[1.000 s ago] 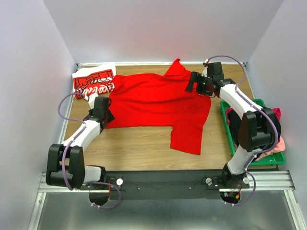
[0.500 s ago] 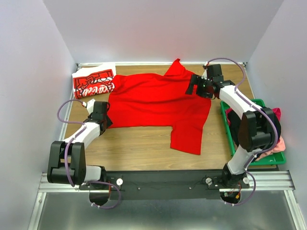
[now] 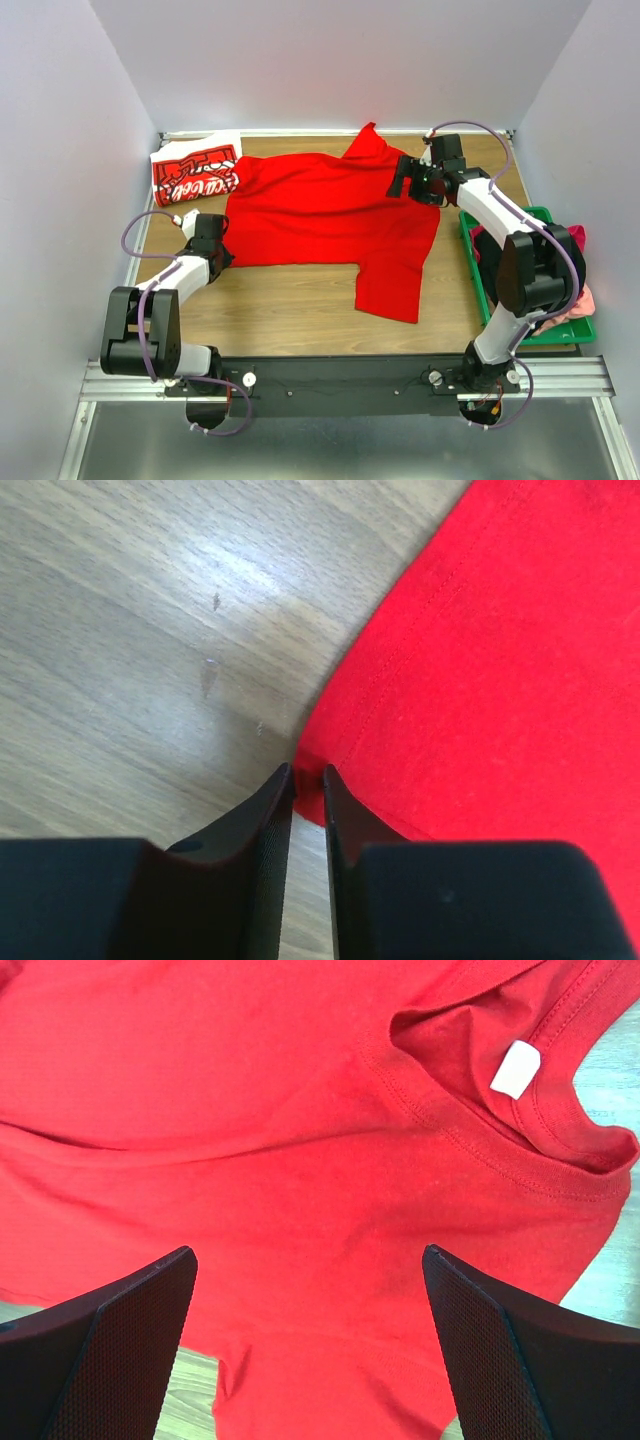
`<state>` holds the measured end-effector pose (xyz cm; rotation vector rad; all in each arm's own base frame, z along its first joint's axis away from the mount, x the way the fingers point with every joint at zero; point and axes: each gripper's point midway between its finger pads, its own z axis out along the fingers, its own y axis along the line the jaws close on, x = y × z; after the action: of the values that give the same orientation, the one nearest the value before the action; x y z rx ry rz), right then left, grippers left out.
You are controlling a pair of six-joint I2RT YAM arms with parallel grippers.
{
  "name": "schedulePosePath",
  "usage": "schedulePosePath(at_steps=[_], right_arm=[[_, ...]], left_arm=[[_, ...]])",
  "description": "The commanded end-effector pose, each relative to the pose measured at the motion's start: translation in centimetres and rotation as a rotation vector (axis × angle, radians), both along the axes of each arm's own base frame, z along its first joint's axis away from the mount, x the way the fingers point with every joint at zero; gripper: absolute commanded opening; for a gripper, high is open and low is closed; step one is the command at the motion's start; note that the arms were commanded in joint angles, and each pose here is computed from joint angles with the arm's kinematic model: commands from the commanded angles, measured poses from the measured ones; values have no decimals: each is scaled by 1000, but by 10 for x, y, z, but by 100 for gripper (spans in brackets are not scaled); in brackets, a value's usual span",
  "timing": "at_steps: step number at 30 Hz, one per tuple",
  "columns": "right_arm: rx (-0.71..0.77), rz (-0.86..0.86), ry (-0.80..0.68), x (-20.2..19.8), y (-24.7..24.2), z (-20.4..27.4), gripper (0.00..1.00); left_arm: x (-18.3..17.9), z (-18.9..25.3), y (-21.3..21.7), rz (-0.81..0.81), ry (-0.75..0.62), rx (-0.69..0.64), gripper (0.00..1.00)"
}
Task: Fold and stack the t-shirts
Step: Fold the tshirt
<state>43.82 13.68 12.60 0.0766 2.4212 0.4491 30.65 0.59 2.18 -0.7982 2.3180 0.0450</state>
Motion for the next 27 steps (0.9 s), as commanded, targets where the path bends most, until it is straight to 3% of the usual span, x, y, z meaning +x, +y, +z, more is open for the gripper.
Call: schedulePosePath(at_steps=[1,3,13,19,27], right_arm=[[-13,12,-8,-6,0,3,100],[-10,19,-10,-7,0,4,100],[71,70,-4,-44,11,17,97],[39,41,131,-114,9,-24,95],[-60,-33,325,-211,15,-54,89]], left_arm=[[-11,-16,-3,-6,43,-22,7],[-12,-16,-3,-10,41,-26,0],[4,24,-8,-38,-96,-40,0],[13,66,-10,-59,-208,-48,0],[19,73,-28,-142,-256,-108,0]])
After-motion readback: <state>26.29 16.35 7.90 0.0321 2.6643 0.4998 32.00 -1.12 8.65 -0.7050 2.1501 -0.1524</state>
